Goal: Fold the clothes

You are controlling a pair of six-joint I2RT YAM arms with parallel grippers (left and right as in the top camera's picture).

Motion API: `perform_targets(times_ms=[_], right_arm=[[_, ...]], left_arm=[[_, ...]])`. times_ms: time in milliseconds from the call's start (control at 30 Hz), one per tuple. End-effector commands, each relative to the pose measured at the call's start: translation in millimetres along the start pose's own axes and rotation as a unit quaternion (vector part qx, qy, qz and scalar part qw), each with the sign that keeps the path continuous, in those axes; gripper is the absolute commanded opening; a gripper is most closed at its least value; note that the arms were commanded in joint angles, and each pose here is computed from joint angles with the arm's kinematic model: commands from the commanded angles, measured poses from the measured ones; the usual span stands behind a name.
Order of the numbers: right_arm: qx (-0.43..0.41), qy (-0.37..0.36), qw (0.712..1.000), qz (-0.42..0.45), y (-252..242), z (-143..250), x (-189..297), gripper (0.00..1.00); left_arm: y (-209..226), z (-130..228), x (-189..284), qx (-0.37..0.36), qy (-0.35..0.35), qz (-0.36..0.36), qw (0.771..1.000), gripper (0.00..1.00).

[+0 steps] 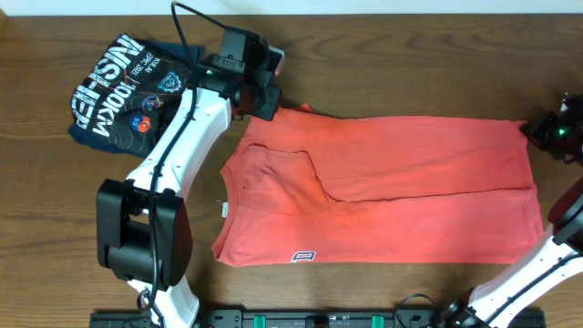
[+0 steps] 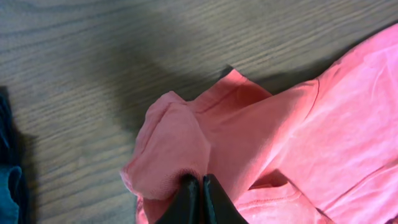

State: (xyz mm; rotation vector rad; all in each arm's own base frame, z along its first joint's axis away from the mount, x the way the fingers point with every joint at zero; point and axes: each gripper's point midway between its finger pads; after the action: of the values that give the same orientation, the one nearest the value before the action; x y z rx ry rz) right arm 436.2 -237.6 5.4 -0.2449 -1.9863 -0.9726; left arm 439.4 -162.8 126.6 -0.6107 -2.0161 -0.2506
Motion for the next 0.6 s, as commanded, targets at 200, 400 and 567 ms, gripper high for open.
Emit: perform_targets(times_ms=[200, 400, 567], right_arm=[[0.063, -0.018, 0.993, -0.094, 46.2, -12.6, 43.1, 0.01], [0.058, -0.013, 0.994, -0.092, 51.3, -9.3, 53.9, 0.01], [0.038, -0.005, 0.998, -0.044, 29.8, -5.3, 56.8, 0.01]], left_arm=[[-5.2, 2.6, 12.6, 0.002, 0.005, 0.004, 1.0, 0.06], [-9.2, 15.1, 24.0, 0.007, 0.028, 0.006, 1.0, 0.06], [-8.2, 38.3, 26.5, 0.015, 0.076, -0.001, 0.997, 0.06]])
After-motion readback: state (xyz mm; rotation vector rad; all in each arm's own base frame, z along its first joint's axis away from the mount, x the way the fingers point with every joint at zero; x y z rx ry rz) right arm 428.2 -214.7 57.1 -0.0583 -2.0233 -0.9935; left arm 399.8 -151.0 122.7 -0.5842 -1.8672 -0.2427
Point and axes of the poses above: each gripper's point midway between its finger pads, its own x axis back along the fingers, its own y axis along the line the jaws close on, z = x × y, and after that the axes turned 6 degrees about -x, right-handed
